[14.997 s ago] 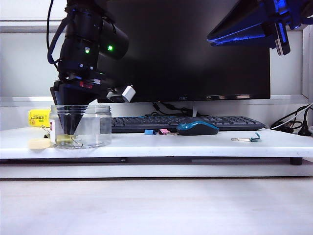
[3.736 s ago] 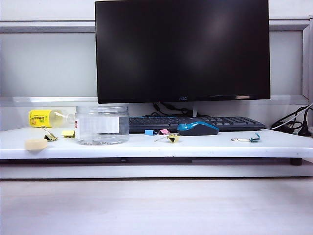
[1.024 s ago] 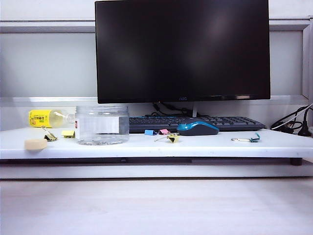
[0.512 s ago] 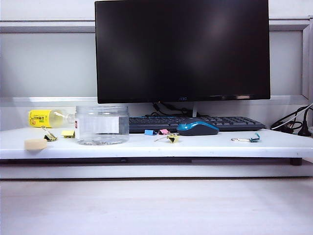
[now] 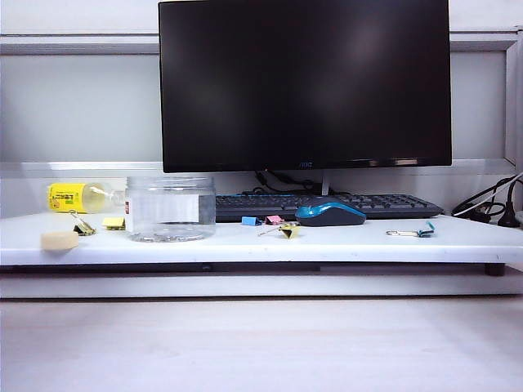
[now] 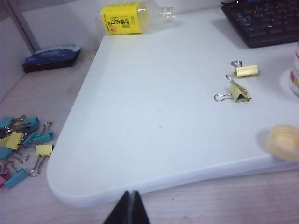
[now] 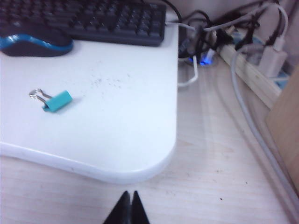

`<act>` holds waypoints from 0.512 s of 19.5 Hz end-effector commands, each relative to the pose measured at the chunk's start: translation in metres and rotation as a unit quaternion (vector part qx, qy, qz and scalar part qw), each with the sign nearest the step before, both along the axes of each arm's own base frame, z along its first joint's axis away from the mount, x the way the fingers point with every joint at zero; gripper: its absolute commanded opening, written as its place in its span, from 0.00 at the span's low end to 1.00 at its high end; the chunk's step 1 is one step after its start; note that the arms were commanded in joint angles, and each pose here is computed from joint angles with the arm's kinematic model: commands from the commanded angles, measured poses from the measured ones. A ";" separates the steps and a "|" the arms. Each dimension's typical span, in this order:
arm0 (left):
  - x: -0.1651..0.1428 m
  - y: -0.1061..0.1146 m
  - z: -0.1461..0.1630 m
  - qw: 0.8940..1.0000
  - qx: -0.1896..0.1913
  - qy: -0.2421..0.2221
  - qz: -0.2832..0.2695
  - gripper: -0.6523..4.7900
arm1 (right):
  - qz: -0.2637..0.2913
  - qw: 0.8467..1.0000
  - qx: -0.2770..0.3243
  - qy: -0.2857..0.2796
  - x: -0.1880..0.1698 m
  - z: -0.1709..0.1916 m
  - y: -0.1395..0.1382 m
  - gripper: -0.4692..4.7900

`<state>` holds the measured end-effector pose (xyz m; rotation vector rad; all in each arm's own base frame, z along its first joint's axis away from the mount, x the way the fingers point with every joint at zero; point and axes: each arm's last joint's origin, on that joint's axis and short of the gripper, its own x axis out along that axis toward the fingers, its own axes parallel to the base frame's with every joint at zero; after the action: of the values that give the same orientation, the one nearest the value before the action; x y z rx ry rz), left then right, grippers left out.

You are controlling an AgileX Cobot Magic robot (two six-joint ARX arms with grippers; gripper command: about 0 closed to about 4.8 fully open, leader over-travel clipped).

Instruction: Take the clips out of the round transparent plastic box and place them on the table.

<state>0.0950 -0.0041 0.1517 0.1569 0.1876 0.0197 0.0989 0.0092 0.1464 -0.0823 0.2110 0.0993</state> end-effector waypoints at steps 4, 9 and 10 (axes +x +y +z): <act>0.000 0.000 -0.003 1.000 0.000 0.008 0.000 0.11 | -0.002 1.000 0.001 -0.001 0.000 0.000 0.000 0.09; 0.000 0.000 -0.003 1.000 0.000 0.008 0.000 0.11 | -0.001 1.000 0.000 -0.001 0.000 0.000 0.000 0.09; 0.000 0.000 -0.003 1.000 0.000 0.008 0.000 0.11 | -0.001 1.000 0.000 -0.001 0.000 0.000 0.000 0.09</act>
<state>0.0950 -0.0041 0.1517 0.1565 0.1868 0.0197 0.0988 0.0092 0.1459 -0.0819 0.2167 0.1002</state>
